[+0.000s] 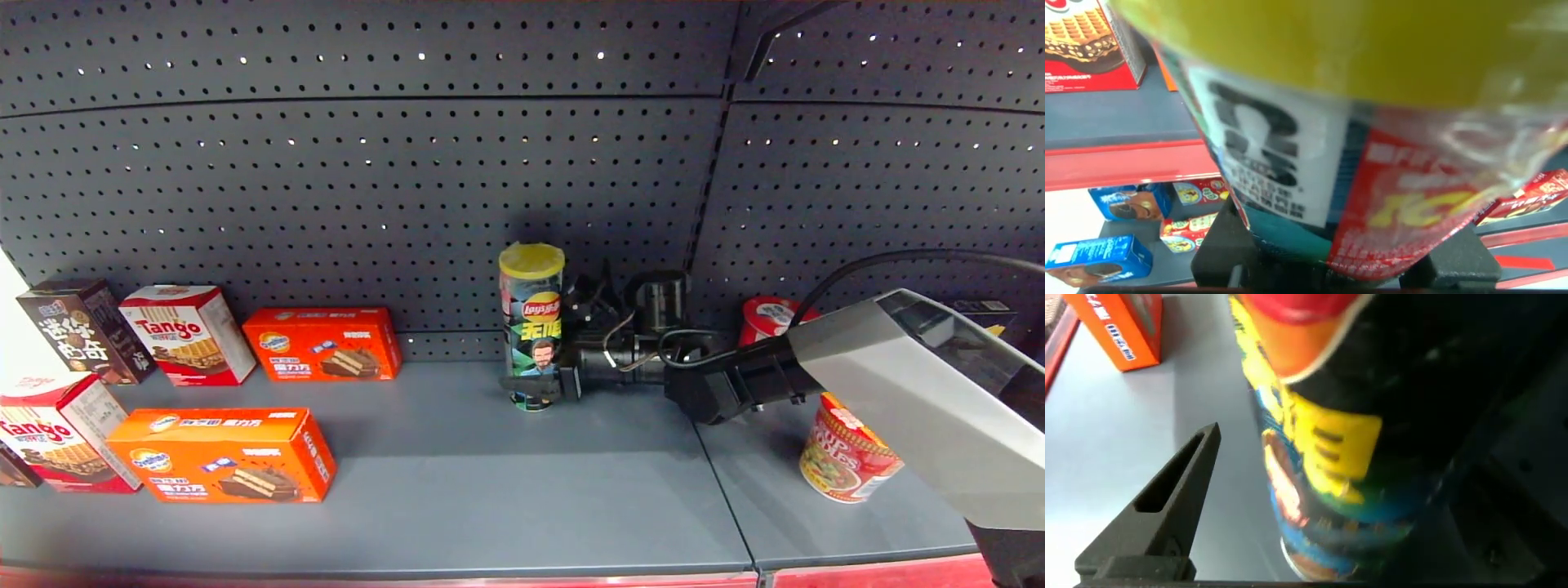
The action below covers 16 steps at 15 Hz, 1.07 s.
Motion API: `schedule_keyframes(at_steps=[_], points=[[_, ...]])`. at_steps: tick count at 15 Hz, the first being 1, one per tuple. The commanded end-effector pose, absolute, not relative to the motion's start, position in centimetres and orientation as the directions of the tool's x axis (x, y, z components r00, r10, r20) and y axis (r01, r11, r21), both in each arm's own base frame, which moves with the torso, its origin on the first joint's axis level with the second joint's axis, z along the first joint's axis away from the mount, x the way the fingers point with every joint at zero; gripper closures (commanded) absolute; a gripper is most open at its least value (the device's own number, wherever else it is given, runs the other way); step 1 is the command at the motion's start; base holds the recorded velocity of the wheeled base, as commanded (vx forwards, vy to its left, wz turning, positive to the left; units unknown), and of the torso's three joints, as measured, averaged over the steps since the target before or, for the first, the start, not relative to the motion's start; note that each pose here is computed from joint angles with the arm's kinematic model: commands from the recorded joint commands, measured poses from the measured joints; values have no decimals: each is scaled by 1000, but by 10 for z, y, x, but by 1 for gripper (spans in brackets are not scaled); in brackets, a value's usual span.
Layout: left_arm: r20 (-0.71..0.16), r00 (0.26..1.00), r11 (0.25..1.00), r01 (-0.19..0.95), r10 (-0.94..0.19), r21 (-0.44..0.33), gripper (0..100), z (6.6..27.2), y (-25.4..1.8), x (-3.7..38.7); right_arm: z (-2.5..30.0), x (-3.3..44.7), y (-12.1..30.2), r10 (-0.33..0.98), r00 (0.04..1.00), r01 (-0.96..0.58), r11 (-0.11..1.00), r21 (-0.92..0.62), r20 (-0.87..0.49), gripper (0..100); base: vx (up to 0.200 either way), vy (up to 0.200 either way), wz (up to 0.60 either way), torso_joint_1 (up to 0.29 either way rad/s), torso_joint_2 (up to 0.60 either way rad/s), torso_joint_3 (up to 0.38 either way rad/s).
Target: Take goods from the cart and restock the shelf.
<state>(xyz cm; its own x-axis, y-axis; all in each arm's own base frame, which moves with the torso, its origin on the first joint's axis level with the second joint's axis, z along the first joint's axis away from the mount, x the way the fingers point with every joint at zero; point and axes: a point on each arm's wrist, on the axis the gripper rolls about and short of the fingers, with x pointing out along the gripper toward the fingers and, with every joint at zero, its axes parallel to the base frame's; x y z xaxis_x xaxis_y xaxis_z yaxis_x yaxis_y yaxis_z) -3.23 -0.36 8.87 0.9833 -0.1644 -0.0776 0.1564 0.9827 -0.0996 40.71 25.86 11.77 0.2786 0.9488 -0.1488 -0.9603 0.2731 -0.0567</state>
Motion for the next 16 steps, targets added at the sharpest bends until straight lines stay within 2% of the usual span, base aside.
schedule_keyframes(at_steps=[1, 2, 3, 6, 8, 14, 16], points=[[-77, 983, 983, 157, -165, -100, 100, 89, -4, -32, 114, 412, 263, 950, 276, -961, 272, -51, -145, 0, 0, 0, 0, 0, 0, 0], [-77, 984, 983, 155, -163, -100, 100, 89, -4, -32, 113, 411, 264, 952, 269, -963, 265, -46, -143, 0, 0, 0, 0, 0, 0, 0], [-77, 984, 984, 151, -159, -99, 100, 89, -3, -32, 114, 411, 265, 953, 268, -963, 264, -46, -142, 100, 0, 0, 0, 0, 0, 0], [-77, 985, 984, 146, -154, -99, 100, 89, -3, -32, 117, 407, 265, 951, 272, -962, 269, -44, -146, 100, 0, 0, 0, 0, 0, 0], [-77, 985, 984, 148, -156, -99, 100, 89, -3, -32, 130, 399, 265, 953, 271, -962, 266, -55, -135, 100, 0, 0, 0, 0, 0, 0], [-77, 985, 984, 146, -154, -99, 100, 88, -3, -32, 169, 347, 250, 950, 280, -960, 274, -61, -137, 100, 0, 0, 0, 0, 0, 0], [-77, 985, 984, 148, -156, -99, 100, 88, -3, -32, 185, 323, 241, 938, 318, -948, 312, -68, -138, 100, 0, 0, 0, 0, 0, 0]])
